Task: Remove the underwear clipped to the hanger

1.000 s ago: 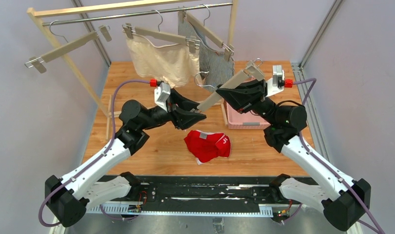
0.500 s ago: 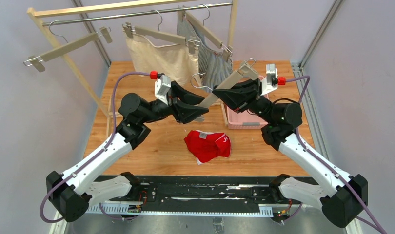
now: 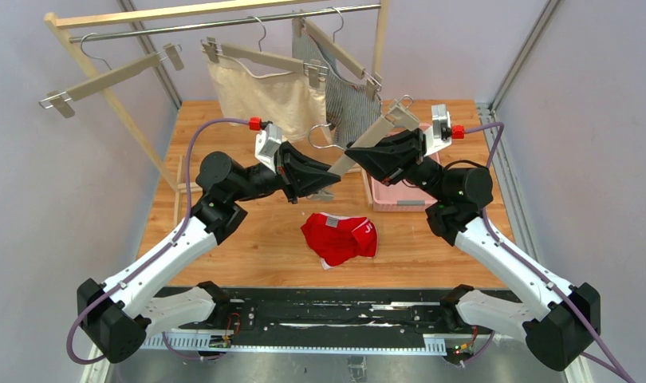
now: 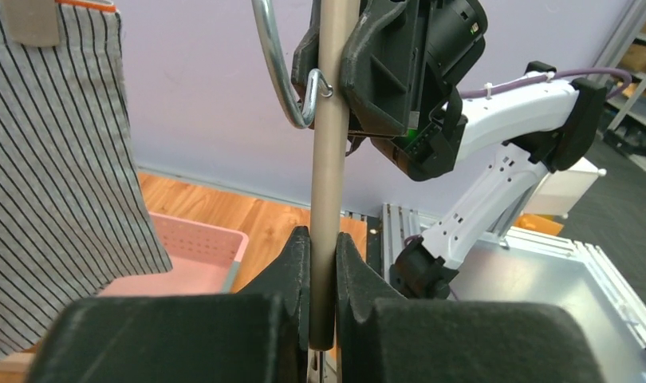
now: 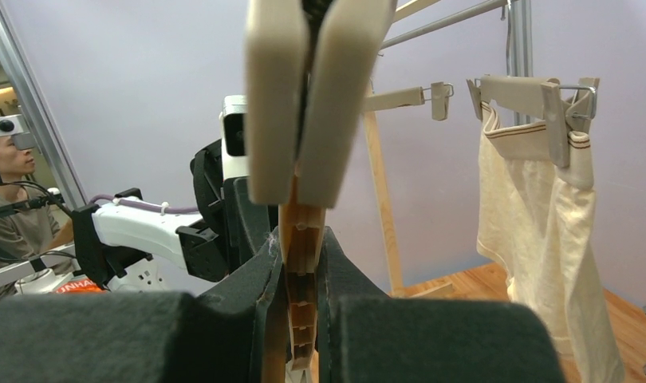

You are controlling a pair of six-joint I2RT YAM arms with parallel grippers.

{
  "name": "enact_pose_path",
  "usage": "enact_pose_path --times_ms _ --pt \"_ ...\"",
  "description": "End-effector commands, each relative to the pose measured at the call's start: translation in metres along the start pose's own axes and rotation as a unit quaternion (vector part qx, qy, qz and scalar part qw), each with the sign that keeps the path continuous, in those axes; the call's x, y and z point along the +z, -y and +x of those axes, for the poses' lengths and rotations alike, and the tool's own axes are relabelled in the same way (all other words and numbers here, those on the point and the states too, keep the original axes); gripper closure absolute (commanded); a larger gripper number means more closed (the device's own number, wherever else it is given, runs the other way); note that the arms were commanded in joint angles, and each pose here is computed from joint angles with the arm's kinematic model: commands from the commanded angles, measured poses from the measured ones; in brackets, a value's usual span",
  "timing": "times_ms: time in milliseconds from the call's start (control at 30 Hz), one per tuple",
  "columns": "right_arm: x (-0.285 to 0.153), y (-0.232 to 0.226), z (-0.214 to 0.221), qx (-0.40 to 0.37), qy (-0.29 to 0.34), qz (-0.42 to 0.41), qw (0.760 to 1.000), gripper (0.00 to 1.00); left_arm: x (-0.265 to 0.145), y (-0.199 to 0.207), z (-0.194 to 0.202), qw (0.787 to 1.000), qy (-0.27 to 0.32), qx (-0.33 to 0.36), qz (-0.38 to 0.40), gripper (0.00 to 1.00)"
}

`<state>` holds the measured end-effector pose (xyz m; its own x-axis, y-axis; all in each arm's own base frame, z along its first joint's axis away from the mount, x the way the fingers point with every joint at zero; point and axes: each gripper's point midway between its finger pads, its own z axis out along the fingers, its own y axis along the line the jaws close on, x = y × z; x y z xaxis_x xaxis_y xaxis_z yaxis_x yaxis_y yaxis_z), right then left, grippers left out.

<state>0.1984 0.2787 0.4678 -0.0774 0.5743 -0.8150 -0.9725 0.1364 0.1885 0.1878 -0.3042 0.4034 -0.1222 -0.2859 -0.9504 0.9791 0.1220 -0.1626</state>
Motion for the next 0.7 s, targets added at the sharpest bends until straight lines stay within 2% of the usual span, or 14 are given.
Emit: enact_pose_path --times_ms 0,200,433,467,533,600,633,667 --pt "0.009 -0.018 -0.023 -0.022 0.03 -0.03 0.999 1.0 0.0 0.007 0.008 0.999 -0.011 -0.017 0.025 1.0" --pt "0.008 -0.01 -0.014 -0.02 0.018 -0.013 1.0 0.99 -0.003 0.01 -0.002 1.0 -0.003 -0.018 0.014 1.0" --pt "0.008 -0.003 -0.012 -0.021 0.019 -0.001 1.0 0.98 -0.007 0.011 -0.004 0.999 -0.029 -0.03 -0.008 1.0" --pt "0.008 -0.003 -0.012 -0.021 0.018 0.0 1.0 0.93 -0.009 0.013 -0.007 0.999 -0.028 -0.026 -0.009 1.0" --pt "0.008 -0.002 -0.011 -0.021 0.018 0.003 1.0 0.77 -0.013 0.016 -0.01 0.999 -0.027 -0.017 -0.014 1.0" --pt "0.008 0.001 -0.009 -0.019 0.015 0.007 1.0 0.47 -0.017 0.018 -0.015 0.999 -0.028 -0.003 -0.022 1.0" --pt "0.007 0.002 -0.006 -0.018 0.012 0.009 1.0 0.36 -0.019 0.017 -0.016 0.999 -0.032 0.003 -0.029 1.0" --pt "0.007 0.003 -0.005 -0.016 0.01 0.011 1.0 0.32 -0.021 0.017 -0.017 0.999 -0.037 0.009 -0.035 1.0"
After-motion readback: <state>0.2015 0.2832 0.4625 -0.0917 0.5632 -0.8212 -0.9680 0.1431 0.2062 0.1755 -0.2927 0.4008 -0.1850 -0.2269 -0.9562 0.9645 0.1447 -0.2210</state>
